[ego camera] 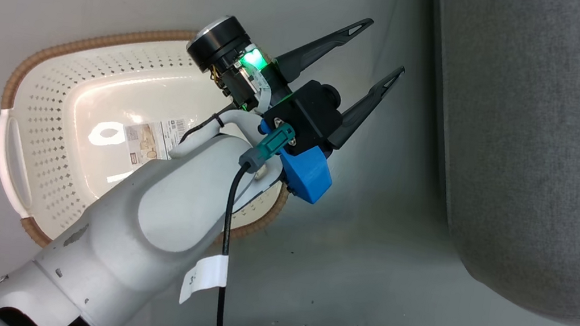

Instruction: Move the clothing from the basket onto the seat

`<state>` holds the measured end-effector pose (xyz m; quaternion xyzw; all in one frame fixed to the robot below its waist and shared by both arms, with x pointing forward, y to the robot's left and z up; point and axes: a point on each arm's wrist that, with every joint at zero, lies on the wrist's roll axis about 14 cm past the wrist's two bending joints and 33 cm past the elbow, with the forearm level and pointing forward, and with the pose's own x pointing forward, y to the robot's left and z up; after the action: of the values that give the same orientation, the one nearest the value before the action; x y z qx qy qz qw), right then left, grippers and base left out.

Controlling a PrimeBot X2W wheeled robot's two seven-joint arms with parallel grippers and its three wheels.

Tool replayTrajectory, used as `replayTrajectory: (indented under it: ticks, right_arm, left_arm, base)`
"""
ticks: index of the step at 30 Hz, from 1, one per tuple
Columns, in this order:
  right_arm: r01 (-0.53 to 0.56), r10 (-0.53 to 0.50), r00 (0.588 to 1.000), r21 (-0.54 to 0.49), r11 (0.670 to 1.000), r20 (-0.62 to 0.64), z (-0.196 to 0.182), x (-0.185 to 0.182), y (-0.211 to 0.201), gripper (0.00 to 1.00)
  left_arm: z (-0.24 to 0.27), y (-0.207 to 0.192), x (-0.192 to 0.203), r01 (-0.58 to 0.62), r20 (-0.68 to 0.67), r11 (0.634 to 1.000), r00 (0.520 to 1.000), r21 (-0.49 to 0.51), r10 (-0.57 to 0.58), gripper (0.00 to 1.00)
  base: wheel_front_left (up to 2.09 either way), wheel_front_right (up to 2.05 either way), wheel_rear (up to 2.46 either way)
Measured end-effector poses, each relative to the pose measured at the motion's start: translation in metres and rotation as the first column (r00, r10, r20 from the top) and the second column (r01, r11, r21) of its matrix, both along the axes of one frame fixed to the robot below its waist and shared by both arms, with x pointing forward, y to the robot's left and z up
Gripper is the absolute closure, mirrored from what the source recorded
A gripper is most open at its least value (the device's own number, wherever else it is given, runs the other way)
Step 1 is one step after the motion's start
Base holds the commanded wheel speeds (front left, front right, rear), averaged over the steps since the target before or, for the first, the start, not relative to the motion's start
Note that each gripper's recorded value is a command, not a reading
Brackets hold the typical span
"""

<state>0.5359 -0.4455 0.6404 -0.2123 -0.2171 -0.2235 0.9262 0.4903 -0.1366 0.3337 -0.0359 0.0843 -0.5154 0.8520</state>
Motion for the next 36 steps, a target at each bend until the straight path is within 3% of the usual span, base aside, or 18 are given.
replayTrajectory:
  ticks: [7,12,16,17,18,29,36]
  right_arm:
    - [0.085,-0.054,0.974,0.136,0.987,-0.22,-0.098,-0.013,-0.014,1.0]
    - [0.134,-0.042,0.93,0.228,0.964,-0.366,-0.168,-0.029,-0.006,1.0]
    - [0.166,-0.041,0.915,0.281,0.945,-0.402,-0.192,-0.041,-0.003,1.0]
    - [0.172,-0.043,0.914,0.289,0.942,-0.404,-0.194,-0.043,-0.002,0.66]
    - [0.176,-0.045,0.915,0.296,0.939,-0.401,-0.195,-0.046,-0.002,0.0]
    - [0.196,-0.039,0.901,0.326,0.925,-0.431,-0.194,-0.108,0.023,0.0]
    - [0.081,0.04,0.943,0.342,0.936,-0.332,-0.15,-0.116,0.052,0.0]
  left_arm:
    - [-0.004,-0.005,-0.002,0.018,-0.004,1.0,1.0,-0.007,-0.018,0.0]
    - [-0.002,-0.004,0.0,0.013,0.001,1.0,1.0,-0.008,-0.013,0.0]
    - [-0.002,-0.002,0.001,0.012,0.004,1.0,1.0,-0.005,-0.012,0.0]
    - [-0.001,-0.002,0.001,0.011,0.007,1.0,1.0,-0.004,-0.011,0.0]
    - [0.0,-0.001,0.002,0.01,0.01,1.0,1.0,-0.002,-0.01,0.0]
    - [0.05,0.006,0.001,-0.067,0.052,0.997,0.996,-0.045,0.069,0.0]
    - [0.098,0.03,0.002,-0.196,0.086,0.976,0.975,-0.091,0.204,0.0]
  base:
    - [0.0,0.0,0.0]
    - [0.0,0.0,0.0]
    - [0.0,0.0,0.0]
    - [0.0,0.0,0.0]
    - [0.0,0.0,0.0]
    - [0.0,0.0,0.0]
    - [0.0,0.0,0.0]
